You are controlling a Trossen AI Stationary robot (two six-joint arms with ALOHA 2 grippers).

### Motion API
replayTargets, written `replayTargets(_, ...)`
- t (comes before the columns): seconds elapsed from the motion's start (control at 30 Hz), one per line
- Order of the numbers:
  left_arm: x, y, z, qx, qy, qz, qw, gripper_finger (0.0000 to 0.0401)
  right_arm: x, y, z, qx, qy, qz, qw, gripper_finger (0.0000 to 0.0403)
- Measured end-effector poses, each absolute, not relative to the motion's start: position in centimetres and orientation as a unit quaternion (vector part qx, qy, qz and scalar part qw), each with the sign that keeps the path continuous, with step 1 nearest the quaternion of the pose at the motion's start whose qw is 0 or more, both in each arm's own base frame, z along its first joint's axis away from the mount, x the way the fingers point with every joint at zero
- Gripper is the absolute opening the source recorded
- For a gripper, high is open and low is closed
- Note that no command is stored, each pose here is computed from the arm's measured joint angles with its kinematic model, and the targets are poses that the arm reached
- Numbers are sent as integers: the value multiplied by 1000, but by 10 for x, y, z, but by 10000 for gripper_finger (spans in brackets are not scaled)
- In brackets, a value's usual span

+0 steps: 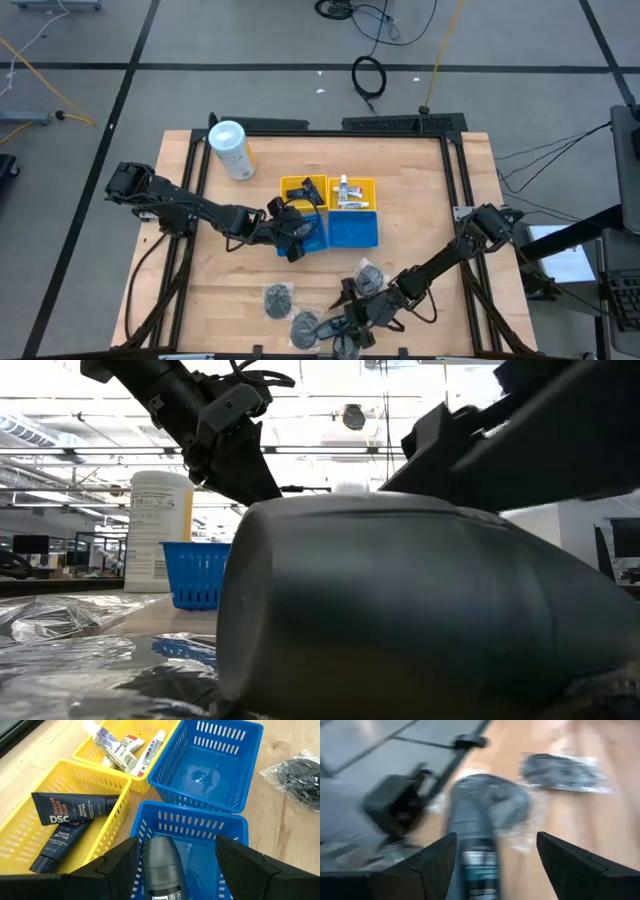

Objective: Pick & Place Travel size toiletries
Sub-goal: Put the deodorant into the left blue bin

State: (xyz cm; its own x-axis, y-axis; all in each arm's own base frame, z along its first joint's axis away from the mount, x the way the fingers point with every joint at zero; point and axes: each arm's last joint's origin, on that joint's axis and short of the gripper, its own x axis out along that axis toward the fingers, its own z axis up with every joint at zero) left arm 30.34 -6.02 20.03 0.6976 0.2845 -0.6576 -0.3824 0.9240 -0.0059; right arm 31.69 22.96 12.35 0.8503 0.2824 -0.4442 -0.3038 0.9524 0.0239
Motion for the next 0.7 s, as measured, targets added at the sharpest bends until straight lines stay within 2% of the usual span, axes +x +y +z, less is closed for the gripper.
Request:
replayTargets(0.27, 303, -60, 200, -69, 345, 181, 919, 255, 314, 236, 122, -7, 224, 176, 959, 259)
replayTargets(0.7, 303, -60, 200, -69, 345, 181, 919, 255, 325, 231, 78, 15, 229, 169, 959, 256)
